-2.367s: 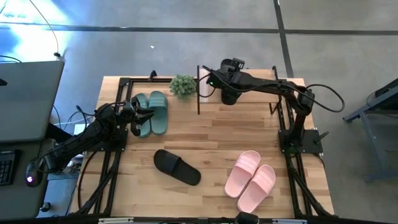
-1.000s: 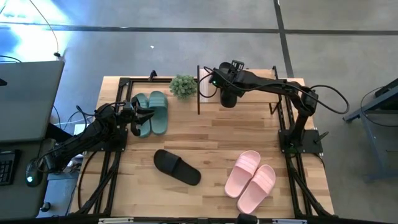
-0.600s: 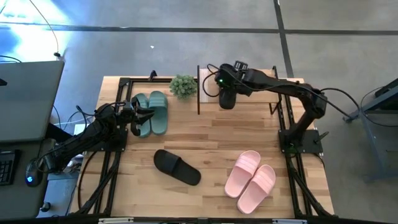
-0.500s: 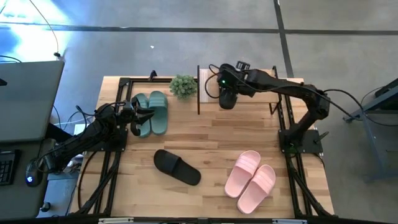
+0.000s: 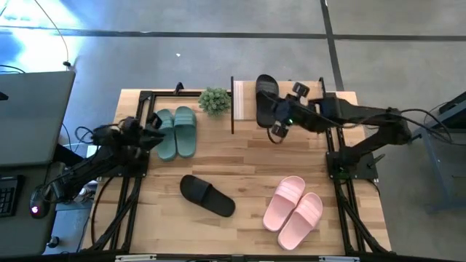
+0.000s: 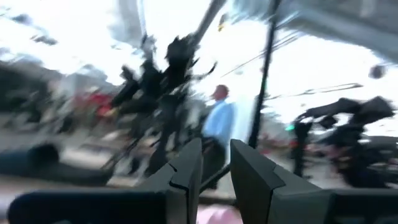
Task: Pick and place slides into the shelf
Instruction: Put the black slide on the shelf
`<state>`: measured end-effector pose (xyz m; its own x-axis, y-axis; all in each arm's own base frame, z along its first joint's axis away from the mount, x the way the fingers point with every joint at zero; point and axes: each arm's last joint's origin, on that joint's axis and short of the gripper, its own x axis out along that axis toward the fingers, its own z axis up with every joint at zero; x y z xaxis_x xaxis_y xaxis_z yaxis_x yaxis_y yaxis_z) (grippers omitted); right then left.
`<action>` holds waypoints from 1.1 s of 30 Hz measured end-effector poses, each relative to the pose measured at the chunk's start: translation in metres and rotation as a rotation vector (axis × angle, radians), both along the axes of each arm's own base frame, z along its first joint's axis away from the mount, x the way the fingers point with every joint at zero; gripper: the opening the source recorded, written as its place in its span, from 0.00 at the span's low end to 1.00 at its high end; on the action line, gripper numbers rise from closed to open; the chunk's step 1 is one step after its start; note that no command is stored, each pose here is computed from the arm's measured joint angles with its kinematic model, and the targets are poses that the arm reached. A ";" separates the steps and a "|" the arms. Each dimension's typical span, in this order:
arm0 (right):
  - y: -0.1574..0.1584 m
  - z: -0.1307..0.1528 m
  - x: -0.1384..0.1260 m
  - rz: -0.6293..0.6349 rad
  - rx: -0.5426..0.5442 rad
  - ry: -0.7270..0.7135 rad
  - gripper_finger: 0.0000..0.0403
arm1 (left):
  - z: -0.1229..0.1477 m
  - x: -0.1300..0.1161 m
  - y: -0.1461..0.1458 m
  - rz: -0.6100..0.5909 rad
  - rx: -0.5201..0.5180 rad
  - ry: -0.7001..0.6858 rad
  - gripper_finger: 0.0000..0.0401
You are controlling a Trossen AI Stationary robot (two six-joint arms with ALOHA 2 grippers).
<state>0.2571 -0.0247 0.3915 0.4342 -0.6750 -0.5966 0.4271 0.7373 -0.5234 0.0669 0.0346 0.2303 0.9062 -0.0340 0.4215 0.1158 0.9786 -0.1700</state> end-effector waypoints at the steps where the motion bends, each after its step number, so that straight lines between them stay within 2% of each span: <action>1: 0.006 0.002 -0.002 0.001 -0.023 -0.009 0.31 | 0.008 -0.002 -0.002 -0.010 0.010 -0.018 0.18; 6: 0.034 0.005 -0.007 0.016 -0.103 -0.038 0.31 | 0.053 -0.018 -0.020 -0.080 0.093 -0.131 0.18; 9: 0.043 0.003 -0.010 0.018 -0.083 -0.051 0.31 | 0.079 -0.029 -0.031 -0.140 0.139 -0.183 0.18; 12: 0.049 0.001 -0.013 0.014 -0.040 -0.064 0.31 | 0.097 -0.029 -0.033 -0.178 0.142 -0.169 0.18; 16: 0.059 0.000 -0.017 0.023 -0.009 -0.079 0.31 | 0.110 -0.010 -0.024 -0.204 0.100 -0.088 0.18; 21: 0.074 0.000 -0.020 0.056 0.016 -0.109 0.31 | 0.126 0.036 -0.010 -0.302 0.010 0.051 0.18; 25: 0.087 -0.005 -0.024 0.056 0.005 -0.139 0.31 | 0.132 0.081 -0.007 -0.444 -0.101 0.291 0.18; 29: 0.100 -0.038 -0.032 0.053 -0.028 -0.112 0.31 | 0.129 0.122 -0.015 -0.535 -0.227 0.641 0.18; 31: 0.103 -0.053 -0.037 0.042 -0.026 -0.109 0.31 | 0.125 0.135 -0.023 -0.489 -0.262 0.844 0.18; 33: 0.105 -0.064 -0.040 0.030 -0.007 -0.105 0.31 | 0.122 0.144 -0.031 -0.353 -0.288 1.056 0.18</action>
